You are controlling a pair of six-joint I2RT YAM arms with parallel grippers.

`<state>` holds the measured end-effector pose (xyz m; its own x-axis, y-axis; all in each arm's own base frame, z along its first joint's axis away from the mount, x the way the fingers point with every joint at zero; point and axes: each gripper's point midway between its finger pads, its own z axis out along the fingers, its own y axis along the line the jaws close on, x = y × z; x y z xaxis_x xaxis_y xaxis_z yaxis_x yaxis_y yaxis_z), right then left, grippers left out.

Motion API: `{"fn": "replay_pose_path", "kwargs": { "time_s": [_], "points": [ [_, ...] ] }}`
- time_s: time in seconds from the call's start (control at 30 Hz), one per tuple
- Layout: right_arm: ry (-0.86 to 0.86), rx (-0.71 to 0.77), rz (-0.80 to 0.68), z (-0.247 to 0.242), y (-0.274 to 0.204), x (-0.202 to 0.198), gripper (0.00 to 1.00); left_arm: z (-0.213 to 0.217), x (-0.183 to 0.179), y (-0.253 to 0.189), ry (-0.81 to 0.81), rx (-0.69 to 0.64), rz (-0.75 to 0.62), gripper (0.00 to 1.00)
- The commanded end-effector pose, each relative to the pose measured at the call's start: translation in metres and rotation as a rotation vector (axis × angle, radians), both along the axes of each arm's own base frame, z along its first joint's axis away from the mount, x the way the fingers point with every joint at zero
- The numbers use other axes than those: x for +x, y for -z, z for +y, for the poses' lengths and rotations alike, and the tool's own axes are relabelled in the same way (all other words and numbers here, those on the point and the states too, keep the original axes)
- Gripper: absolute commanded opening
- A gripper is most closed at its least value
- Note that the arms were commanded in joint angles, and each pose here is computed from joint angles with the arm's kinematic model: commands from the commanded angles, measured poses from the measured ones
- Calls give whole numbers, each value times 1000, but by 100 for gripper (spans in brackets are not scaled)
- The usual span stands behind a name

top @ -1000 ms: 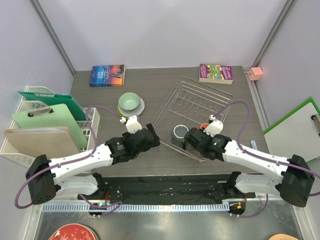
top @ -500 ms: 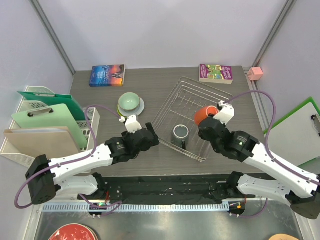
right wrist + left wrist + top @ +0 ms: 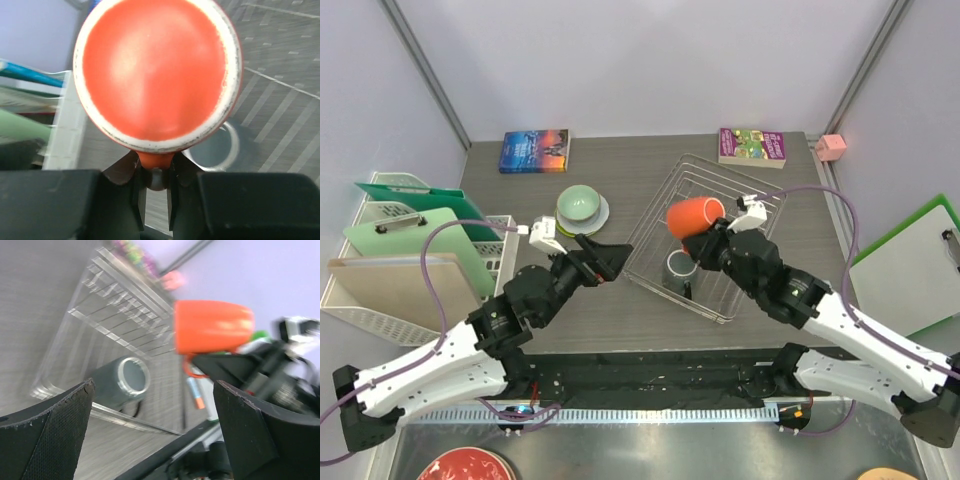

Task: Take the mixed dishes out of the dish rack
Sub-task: Pick up the cup from the dish rack.

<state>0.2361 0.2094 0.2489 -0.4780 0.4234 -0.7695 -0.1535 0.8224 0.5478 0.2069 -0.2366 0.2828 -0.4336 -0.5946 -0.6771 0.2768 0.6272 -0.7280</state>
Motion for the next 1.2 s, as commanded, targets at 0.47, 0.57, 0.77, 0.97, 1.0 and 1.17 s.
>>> {"fn": "replay_pose_path", "kwargs": {
  "time_s": [0.47,0.57,0.77,0.97,1.0,1.17],
  "points": [
    [-593,760,-116,124,-100,-20,1,3,-20,-47,111,-132,-229,100],
    [-627,764,-104,129,-95,-24,1,2,-17,-44,104,-119,-225,100],
    [-704,761,-114,128,-93,-41,1,-4,-11,-35,100,-98,-206,100],
    [-770,749,-132,124,-95,-57,1,-3,-6,-36,81,-109,-210,98],
    [-771,745,-125,124,-91,-59,1,1,-4,-37,65,-110,-212,97],
    [-760,735,-116,118,-82,-63,1,12,-3,-48,27,-100,-249,95]
  ]
}}
